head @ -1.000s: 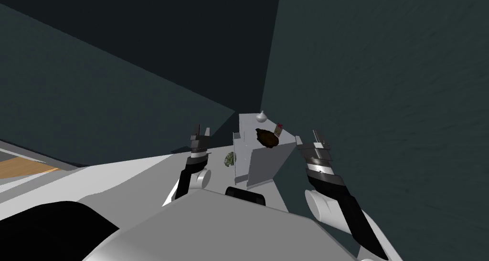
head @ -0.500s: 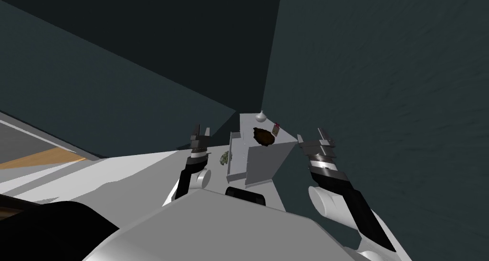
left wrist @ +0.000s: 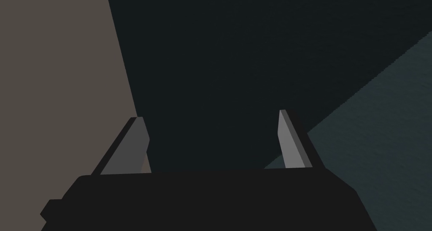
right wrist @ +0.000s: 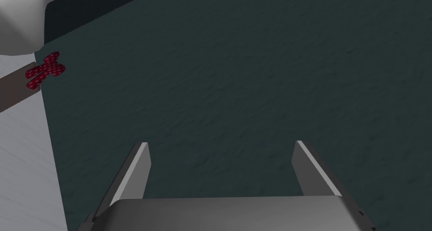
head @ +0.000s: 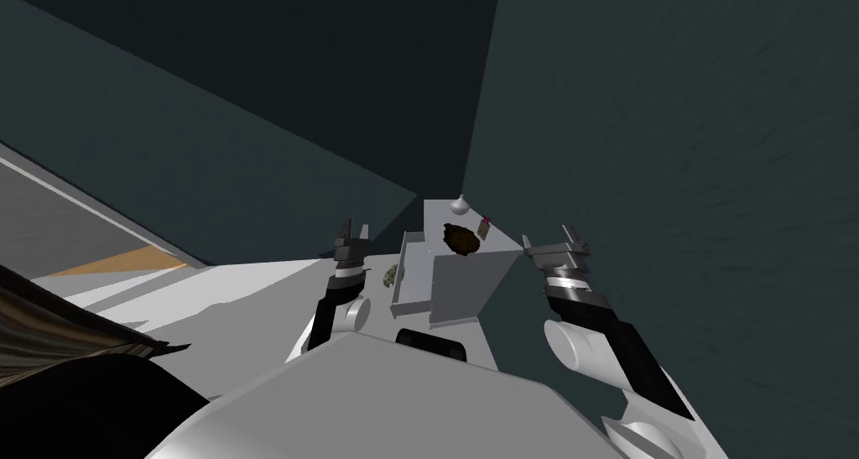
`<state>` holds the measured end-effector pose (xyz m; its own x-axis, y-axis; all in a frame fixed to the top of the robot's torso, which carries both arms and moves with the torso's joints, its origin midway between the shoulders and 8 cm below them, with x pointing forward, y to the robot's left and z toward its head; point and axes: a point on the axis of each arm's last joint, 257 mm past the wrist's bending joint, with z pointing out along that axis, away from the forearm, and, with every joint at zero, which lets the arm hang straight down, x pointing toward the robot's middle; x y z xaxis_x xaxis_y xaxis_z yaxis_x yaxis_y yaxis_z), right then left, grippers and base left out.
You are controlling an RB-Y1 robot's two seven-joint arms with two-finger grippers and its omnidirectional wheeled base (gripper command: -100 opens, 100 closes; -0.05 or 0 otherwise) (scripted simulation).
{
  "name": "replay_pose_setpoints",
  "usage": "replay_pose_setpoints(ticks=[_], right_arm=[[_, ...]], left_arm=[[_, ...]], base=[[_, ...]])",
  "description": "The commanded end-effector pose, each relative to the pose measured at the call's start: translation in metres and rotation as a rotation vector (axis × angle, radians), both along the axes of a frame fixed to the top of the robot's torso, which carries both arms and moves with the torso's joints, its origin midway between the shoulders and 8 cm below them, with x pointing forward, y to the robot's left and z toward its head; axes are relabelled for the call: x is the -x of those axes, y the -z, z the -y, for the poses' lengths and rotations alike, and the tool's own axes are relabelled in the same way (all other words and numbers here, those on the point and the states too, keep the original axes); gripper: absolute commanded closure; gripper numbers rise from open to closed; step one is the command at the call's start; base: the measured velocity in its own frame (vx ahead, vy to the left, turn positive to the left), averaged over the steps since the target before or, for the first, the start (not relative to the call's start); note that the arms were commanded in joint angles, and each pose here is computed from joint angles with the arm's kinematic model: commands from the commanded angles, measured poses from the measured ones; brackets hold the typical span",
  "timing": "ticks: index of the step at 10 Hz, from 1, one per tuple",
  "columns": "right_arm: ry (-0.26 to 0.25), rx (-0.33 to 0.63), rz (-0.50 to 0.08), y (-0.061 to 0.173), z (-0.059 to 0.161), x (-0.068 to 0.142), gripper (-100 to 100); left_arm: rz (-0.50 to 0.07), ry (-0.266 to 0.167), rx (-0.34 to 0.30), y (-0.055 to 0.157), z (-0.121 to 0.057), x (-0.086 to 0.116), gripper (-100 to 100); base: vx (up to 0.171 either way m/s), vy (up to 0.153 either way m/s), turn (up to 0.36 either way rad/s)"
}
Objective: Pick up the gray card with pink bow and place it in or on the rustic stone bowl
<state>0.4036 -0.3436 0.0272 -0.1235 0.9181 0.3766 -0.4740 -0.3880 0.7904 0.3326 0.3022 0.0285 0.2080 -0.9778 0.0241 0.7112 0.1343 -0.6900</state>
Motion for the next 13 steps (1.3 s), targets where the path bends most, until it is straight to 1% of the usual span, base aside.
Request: replay_pose_setpoints(ticks=[1, 3, 4, 6, 7, 9, 10, 12, 13], right_arm=[[-0.016, -0.039, -0.007, 0.001, 0.004, -0.002, -100], [-0.061, -0.144, -0.031, 0.008, 0.01, -0.012, -100], [-0.064, -0.151, -0.03, 0.008, 0.01, -0.012, -100], [-0.113, -0.262, -0.058, 0.018, 0.015, -0.023, -100], [-0.118, -0.27, -0.057, 0.018, 0.015, -0.023, -100], [-0.17, -0.388, -0.088, 0.031, 0.017, -0.034, -100], [-0.175, -0.398, -0.087, 0.031, 0.017, -0.034, -100], [-0.228, -0.521, -0.123, 0.046, 0.018, -0.046, -100], [-0.233, -0.531, -0.122, 0.046, 0.018, -0.046, -100]], left_arm=[[0.0, 0.0, 0.0, 0.0, 0.0, 0.0, 0], [0.0, 0.0, 0.0, 0.0, 0.0, 0.0, 0], [0.0, 0.0, 0.0, 0.0, 0.0, 0.0, 0], [0.0, 0.0, 0.0, 0.0, 0.0, 0.0, 0], [0.0, 0.0, 0.0, 0.0, 0.0, 0.0, 0], [0.0, 0.0, 0.0, 0.0, 0.0, 0.0, 0], [0.0, 0.0, 0.0, 0.0, 0.0, 0.0, 0], [0.0, 0.0, 0.0, 0.0, 0.0, 0.0, 0], [0.0, 0.0, 0.0, 0.0, 0.0, 0.0, 0]], base=[[-0.012, -0.057, 0.043], [-0.012, -0.043, 0.107], [-0.008, -0.042, 0.049], [-0.008, -0.039, 0.092], [-0.004, -0.035, 0.064], [0.003, -0.029, 0.105], [0.004, -0.024, 0.045], [0.011, -0.015, 0.107], [0.014, -0.014, 0.046]])
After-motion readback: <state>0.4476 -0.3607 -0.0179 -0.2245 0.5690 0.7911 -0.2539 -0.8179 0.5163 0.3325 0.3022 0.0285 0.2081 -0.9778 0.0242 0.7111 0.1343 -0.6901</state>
